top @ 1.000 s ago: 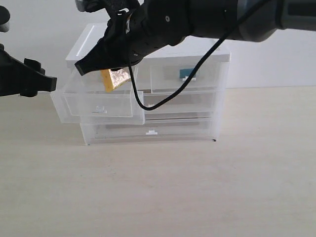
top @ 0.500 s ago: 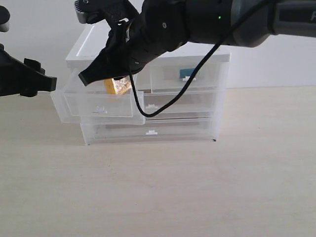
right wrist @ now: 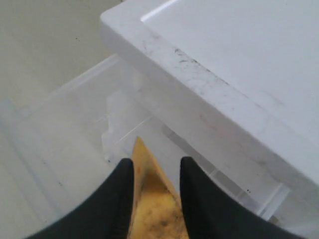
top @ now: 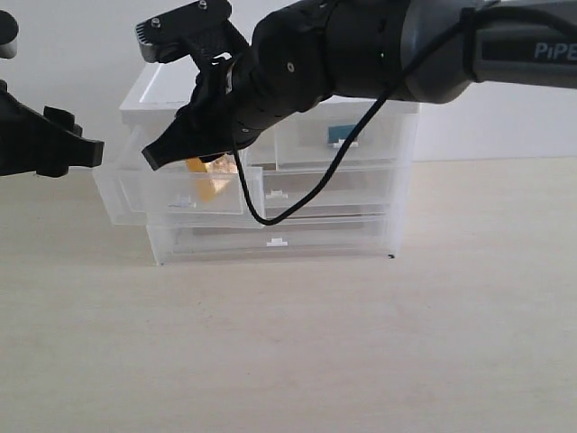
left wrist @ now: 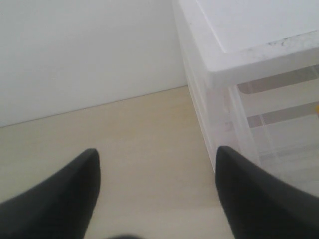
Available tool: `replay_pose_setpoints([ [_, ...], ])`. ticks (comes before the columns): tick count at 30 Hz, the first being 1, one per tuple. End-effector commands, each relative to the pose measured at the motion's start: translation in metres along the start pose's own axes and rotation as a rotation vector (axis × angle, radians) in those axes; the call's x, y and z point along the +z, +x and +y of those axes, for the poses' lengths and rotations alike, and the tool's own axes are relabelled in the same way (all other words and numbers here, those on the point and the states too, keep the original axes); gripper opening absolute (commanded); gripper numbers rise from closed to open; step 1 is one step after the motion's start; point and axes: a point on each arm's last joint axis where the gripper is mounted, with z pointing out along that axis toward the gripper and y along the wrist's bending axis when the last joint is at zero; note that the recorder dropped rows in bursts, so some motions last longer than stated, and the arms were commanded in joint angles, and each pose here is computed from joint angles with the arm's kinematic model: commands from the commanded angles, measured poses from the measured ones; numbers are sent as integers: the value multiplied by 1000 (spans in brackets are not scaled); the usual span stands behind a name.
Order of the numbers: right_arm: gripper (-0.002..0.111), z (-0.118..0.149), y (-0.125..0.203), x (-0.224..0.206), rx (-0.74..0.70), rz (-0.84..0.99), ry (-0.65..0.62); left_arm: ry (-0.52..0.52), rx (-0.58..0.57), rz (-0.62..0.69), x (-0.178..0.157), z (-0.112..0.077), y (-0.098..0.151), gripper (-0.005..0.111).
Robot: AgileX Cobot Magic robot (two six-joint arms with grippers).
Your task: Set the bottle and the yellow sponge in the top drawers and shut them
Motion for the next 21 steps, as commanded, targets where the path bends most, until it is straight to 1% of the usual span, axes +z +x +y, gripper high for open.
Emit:
replay_pose_setpoints([
  [1,35,0,-5,-3,3,-34,-2,0,-2,2,0,1,1,61],
  [11,35,0,-9,-4,4,-72,-1,0,0,2,0,1,1,61],
  [15,34,-8,-16,-17,35,-92,21,-2,6,0,-1,1,0,61],
  [16,32,-12,-19,-23,30,-96,33,-4,5,-1,-2,2,0,60],
  [18,21,-18,-22,-32,44,-98,46,-4,3,-5,-3,2,-1,54],
  [20,3,-26,-24,-42,70,-89,63,-4,1,-9,-4,3,-2,42],
  [21,0,-32,-23,-45,84,-81,75,-4,1,-9,-4,3,-1,36],
])
